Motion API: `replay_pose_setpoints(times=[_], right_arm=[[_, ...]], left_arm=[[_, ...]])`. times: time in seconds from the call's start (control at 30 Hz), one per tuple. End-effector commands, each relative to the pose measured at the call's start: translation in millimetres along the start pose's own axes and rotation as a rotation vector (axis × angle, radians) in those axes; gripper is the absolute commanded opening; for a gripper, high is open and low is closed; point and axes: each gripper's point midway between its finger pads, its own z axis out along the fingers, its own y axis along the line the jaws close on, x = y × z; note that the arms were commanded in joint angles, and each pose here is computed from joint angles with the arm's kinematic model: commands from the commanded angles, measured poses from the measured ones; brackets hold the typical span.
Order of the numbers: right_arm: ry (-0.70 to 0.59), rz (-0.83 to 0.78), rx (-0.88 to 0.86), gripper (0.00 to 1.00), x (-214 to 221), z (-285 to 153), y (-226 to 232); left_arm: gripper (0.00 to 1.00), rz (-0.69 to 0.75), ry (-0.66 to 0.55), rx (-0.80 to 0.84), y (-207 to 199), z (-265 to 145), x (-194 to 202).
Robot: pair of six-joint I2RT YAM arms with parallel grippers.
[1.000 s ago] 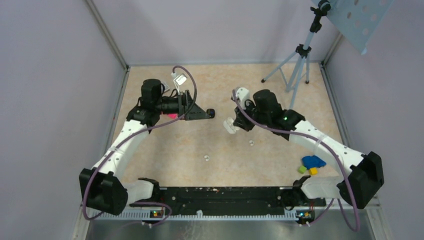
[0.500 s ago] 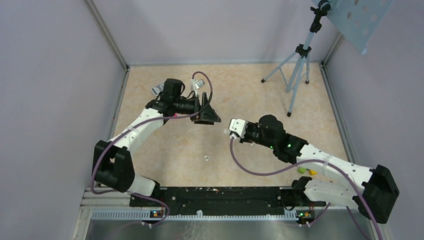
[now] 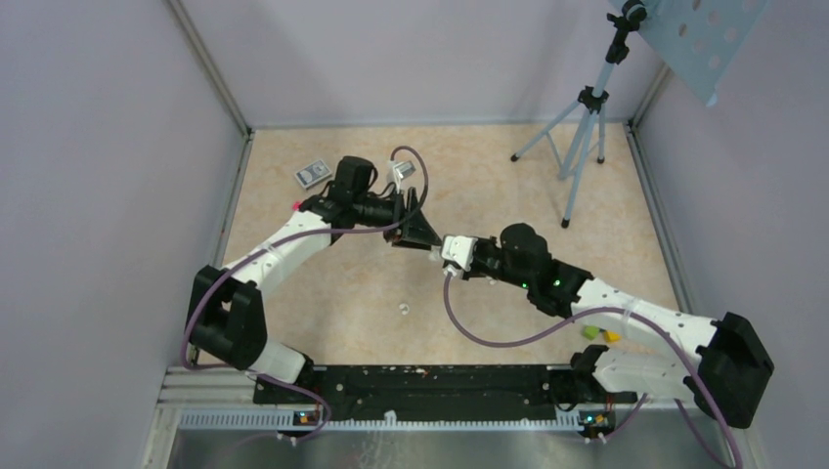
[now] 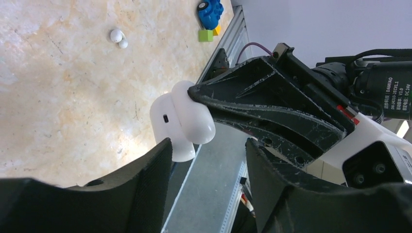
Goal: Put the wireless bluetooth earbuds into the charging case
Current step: Pass from the right arm to the left
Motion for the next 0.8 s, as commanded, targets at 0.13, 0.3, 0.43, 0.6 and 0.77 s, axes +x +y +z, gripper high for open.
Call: replay_pose_setpoints(times=[0.13,0.3,0.43,0.6,0.77], right_arm=[[-0.097,-0.012,-0.01,0.0,-33,2,-5],[-0.09,-0.013,-0.013,0.0,-35,2,-6],[-0.091,-0.015,-0.014,0.0,-36,2,-6],[-0.091,-0.011,-0.017,0.0,-36,2,-4],[-0.075,-0.025,-0.006,0.0,-33,2,-7]], left_arm=[[0.54,0.088,-0.014,-0.007,-9,12,-14],[0.42,0.103,0.0,-0.008,-12,18,-14],[0.35,0.1,0.012,-0.015,-11,20,-11],[0.43,0.08,0.05,0.006,-8,24,-5],[0.39,0.096,0.069,0.009,-10,23,-3]])
